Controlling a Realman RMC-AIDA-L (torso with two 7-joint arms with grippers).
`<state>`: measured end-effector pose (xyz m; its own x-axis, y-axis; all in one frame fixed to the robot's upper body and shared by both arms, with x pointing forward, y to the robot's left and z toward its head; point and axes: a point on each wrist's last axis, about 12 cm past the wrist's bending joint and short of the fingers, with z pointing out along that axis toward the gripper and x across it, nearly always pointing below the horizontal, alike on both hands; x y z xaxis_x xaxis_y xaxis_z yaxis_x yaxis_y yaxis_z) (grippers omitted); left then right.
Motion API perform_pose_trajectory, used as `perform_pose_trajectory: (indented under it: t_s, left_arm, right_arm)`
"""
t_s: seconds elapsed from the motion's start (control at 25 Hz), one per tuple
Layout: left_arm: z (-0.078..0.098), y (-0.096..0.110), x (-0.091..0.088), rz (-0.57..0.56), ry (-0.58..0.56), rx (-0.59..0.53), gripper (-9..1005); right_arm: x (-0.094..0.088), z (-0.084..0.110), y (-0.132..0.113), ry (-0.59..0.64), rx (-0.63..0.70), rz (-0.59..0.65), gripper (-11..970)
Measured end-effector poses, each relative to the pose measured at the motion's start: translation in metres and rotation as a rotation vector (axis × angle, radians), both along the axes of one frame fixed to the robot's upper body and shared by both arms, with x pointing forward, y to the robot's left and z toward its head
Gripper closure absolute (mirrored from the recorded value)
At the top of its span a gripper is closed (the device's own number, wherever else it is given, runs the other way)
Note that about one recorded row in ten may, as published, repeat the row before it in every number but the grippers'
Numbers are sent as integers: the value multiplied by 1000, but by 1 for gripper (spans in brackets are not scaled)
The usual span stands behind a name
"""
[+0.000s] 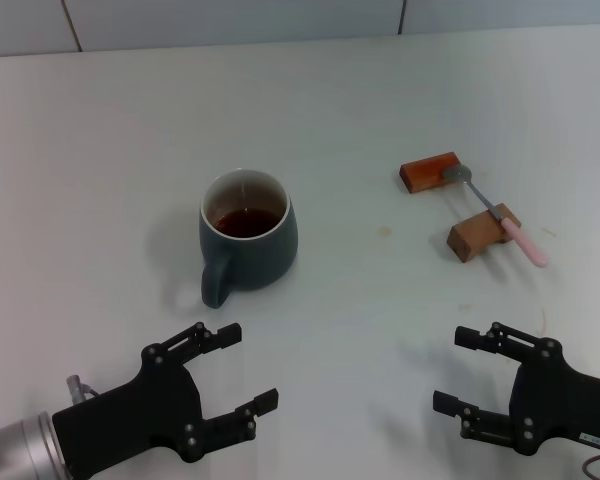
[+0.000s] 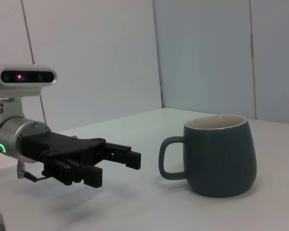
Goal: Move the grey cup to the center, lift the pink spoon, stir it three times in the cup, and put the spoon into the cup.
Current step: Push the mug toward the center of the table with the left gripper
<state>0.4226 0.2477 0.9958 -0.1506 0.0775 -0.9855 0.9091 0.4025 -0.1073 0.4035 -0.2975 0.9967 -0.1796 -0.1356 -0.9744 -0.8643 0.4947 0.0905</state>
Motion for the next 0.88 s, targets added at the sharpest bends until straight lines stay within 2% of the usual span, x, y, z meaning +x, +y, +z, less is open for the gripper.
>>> perform_pose_trajectory:
  t_s: [0.76, 0.88]
  left_arm:
    - [0, -2, 0, 0, 1, -1, 182]
    - [0, -1, 1, 1, 0, 0, 215]
  right_arm:
    - [2, 0, 2, -3, 4, 3, 193]
    - [2, 1, 3, -6, 4, 4, 194]
